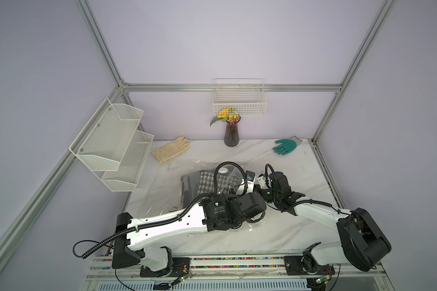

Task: Take the scarf out of the vacuum bag
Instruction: Take out the scarf from the vacuum bag.

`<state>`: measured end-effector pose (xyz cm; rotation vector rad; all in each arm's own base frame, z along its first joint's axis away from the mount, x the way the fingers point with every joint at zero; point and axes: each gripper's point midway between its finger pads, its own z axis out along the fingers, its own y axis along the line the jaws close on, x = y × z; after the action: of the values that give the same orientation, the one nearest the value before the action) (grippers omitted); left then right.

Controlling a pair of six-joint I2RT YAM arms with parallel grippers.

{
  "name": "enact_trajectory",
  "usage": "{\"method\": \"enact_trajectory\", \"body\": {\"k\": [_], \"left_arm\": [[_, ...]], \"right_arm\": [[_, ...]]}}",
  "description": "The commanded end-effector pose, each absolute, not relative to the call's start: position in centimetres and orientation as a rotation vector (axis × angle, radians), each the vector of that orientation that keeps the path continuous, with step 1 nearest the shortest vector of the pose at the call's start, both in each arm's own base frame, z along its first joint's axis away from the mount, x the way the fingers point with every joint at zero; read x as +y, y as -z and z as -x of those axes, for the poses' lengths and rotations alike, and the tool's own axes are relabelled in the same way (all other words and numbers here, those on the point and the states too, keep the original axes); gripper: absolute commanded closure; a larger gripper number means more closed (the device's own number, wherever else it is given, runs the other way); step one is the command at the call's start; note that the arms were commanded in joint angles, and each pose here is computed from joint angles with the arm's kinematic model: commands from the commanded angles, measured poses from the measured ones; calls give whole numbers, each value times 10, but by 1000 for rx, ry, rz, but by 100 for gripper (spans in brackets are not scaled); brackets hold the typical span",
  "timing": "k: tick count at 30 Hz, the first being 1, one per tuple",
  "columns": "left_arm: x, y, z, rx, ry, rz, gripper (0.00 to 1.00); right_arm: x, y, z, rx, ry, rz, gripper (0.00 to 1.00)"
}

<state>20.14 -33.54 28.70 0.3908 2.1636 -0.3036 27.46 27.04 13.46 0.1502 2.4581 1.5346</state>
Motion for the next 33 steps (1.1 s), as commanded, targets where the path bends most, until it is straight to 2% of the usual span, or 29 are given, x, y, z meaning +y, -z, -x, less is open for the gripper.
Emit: {"method": "enact_trajectory", "body": {"k": [1, 9, 20, 30, 33], "left_arm": [[-333, -310, -201, 2109, 371, -319, 100], [-332, -307, -201, 2106, 358, -318, 100], [-303, -312, -198, 2088, 374, -254, 100], [-296, -305, -197, 2100, 358, -238, 100], [-294, -305, -198, 2097, 354, -233, 100]], "right_arm": [[282, -147, -287, 2388, -1537, -106, 37], [295, -149, -287, 2382, -1518, -27, 36], [314, -138, -290, 2406, -1475, 22, 36], [338, -153, -291, 2337, -1541, 87, 40], [337, -146, -295, 2365, -1512, 67, 45]]}}
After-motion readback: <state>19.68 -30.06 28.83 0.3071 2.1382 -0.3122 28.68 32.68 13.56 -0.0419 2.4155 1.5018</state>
